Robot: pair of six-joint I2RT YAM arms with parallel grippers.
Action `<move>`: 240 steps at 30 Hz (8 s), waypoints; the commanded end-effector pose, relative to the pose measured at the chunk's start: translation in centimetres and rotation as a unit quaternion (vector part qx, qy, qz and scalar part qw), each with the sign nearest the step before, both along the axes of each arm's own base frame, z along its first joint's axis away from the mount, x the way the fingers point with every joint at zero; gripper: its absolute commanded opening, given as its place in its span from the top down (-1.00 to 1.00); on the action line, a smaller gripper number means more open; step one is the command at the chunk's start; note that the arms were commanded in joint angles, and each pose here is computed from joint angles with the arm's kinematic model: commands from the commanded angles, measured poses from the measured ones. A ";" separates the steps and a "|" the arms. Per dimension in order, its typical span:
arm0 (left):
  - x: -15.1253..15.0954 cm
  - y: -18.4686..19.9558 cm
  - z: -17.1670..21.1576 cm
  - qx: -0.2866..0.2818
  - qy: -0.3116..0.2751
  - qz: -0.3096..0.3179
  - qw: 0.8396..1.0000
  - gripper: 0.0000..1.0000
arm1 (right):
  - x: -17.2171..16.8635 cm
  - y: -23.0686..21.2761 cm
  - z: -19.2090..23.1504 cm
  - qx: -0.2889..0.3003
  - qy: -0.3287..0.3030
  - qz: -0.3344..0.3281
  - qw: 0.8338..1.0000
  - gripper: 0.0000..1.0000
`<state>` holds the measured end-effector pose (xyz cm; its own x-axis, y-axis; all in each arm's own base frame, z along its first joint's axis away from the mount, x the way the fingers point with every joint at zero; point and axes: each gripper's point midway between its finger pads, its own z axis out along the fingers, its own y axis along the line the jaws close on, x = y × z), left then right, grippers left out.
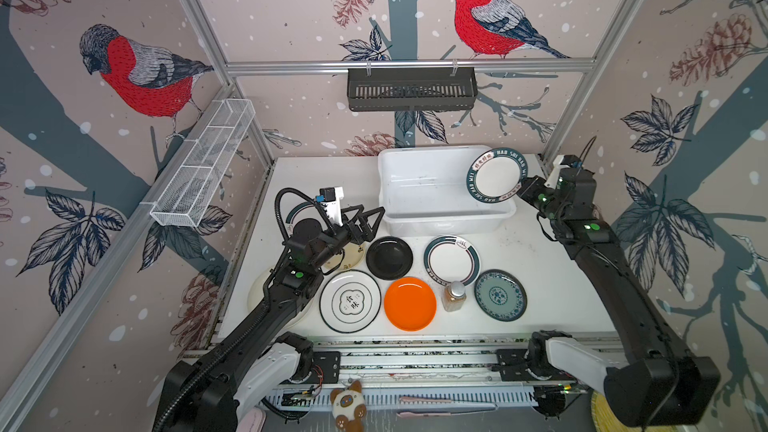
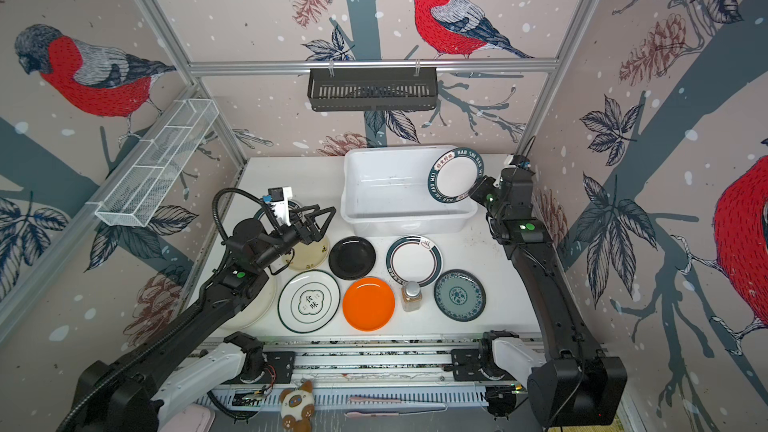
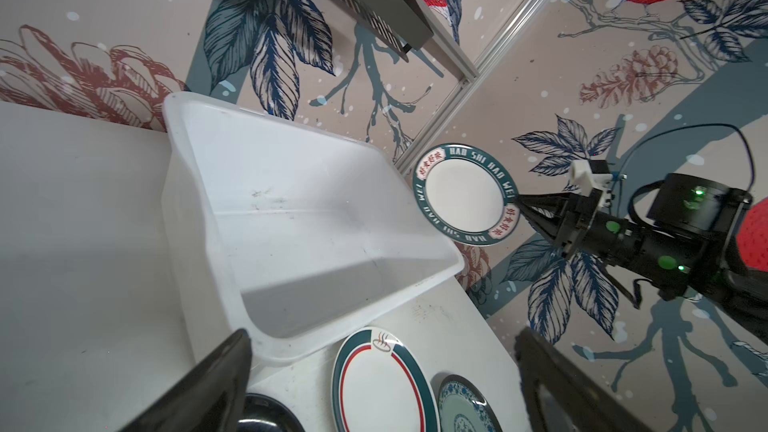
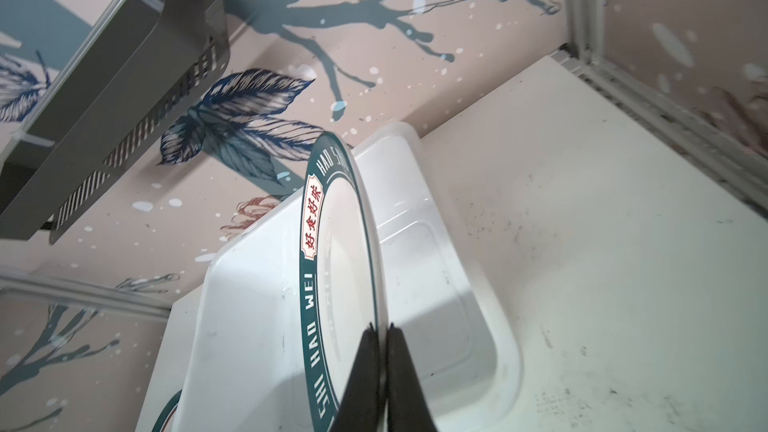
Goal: Place the plates into the plastic bin on the countertop
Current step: 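Lower the green-rimmed plate into the white bin with the right gripper, then open the right gripper and withdraw it while the left moves over the red-rimmed plate, then lower the left gripper onto the green-and-red-rimmed plate's edge and close, then lift the green-and-red-rimmed plate upright with the left gripper toward the bin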
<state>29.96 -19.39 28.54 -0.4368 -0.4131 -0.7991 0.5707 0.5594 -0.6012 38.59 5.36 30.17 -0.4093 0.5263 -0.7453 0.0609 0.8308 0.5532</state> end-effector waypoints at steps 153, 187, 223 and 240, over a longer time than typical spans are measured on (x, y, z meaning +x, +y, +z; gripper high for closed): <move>7.8 29.4 -25.1 0.094 0.401 0.386 0.825 0.13 | -10.1 15.9 -4.9 0.058 -0.040 0.395 0.916 -0.99; 10.4 29.8 -27.3 0.104 0.425 0.355 0.827 1.00 | -8.9 15.8 -5.5 0.062 -0.016 0.362 0.930 -0.99; 10.1 20.8 -3.0 0.023 0.116 0.266 0.957 1.00 | -6.8 16.1 -2.1 -0.008 -0.021 0.338 0.941 -0.99; 5.7 9.7 4.8 0.032 0.017 0.120 0.992 1.00 | -5.6 16.6 -0.4 0.033 -0.036 0.322 0.945 -0.99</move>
